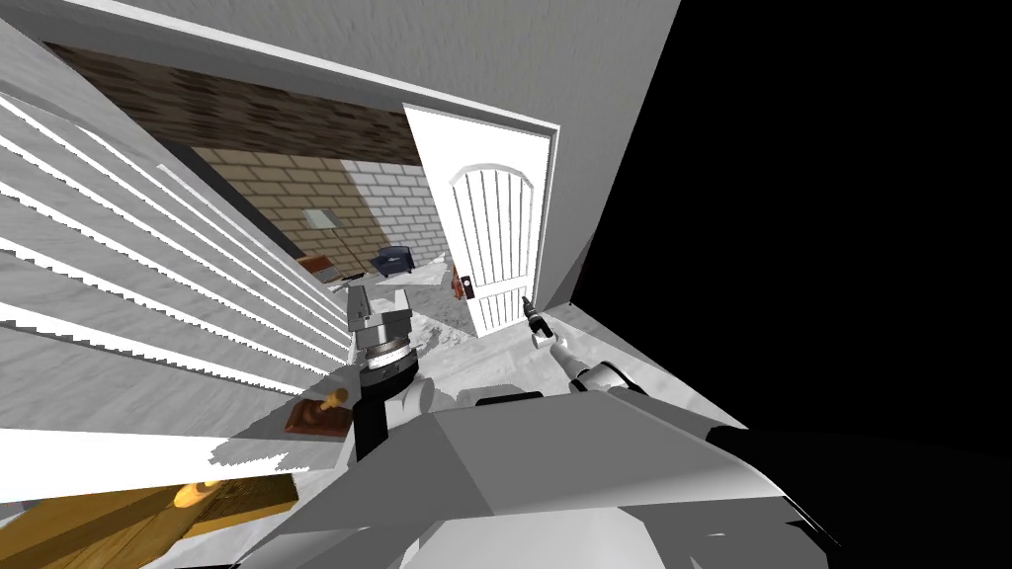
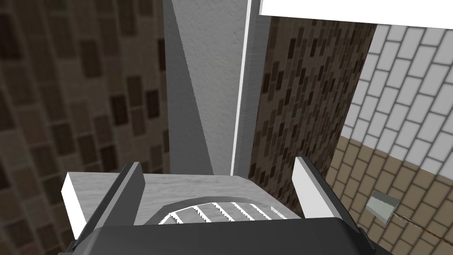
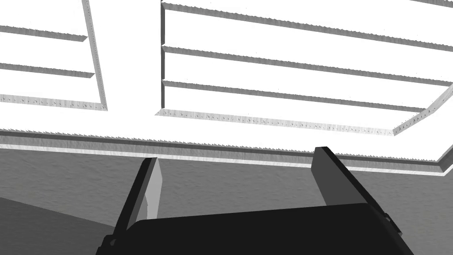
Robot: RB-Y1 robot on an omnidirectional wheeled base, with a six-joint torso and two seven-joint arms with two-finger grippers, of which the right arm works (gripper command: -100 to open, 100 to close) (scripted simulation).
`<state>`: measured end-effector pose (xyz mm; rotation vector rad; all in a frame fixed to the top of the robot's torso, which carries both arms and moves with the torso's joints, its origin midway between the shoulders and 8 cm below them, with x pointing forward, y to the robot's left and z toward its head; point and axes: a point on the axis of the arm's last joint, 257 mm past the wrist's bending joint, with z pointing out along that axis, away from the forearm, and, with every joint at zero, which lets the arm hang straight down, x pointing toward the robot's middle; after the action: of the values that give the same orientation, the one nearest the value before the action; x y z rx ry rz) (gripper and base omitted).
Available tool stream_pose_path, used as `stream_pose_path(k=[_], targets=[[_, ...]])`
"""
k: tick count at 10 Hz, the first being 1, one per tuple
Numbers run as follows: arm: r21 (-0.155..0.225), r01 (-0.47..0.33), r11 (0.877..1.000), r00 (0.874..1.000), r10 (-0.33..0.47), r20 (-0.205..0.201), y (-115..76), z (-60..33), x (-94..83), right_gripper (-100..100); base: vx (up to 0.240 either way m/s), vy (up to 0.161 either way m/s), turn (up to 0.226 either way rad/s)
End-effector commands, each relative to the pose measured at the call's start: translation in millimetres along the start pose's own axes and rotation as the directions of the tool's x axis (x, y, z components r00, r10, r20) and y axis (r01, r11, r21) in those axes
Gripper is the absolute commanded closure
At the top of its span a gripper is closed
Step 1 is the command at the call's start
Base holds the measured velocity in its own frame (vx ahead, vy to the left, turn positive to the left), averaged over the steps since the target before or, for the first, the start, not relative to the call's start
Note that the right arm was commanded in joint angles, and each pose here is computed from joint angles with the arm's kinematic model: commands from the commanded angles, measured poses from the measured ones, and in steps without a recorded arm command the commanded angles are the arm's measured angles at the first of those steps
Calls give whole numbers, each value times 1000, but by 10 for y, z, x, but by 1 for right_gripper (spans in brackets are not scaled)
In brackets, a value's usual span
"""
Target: Pull the door open
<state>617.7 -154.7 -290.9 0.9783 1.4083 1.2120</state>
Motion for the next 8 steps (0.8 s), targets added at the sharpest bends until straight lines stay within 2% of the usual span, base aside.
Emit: stream_pose_path(k=[1,2,3,4,6,8], targets=[[1,16,1000,1000,-16,8,-14,17,-85,-100,-87,-72,28],[1,16,1000,1000,-16,8,-14,17,-85,-100,-37,-31,1],[0,50,999,998,-50,28,-1,27,-295,-100,-71,-41,88],[-1,66,998,997,-66,38,8,31,-396,-100,-101,-69,107],[-1,66,998,997,-66,38,8,31,-396,-100,-62,-40,3],[-1,117,993,990,-117,76,52,42,-750,-100,-105,6,159]])
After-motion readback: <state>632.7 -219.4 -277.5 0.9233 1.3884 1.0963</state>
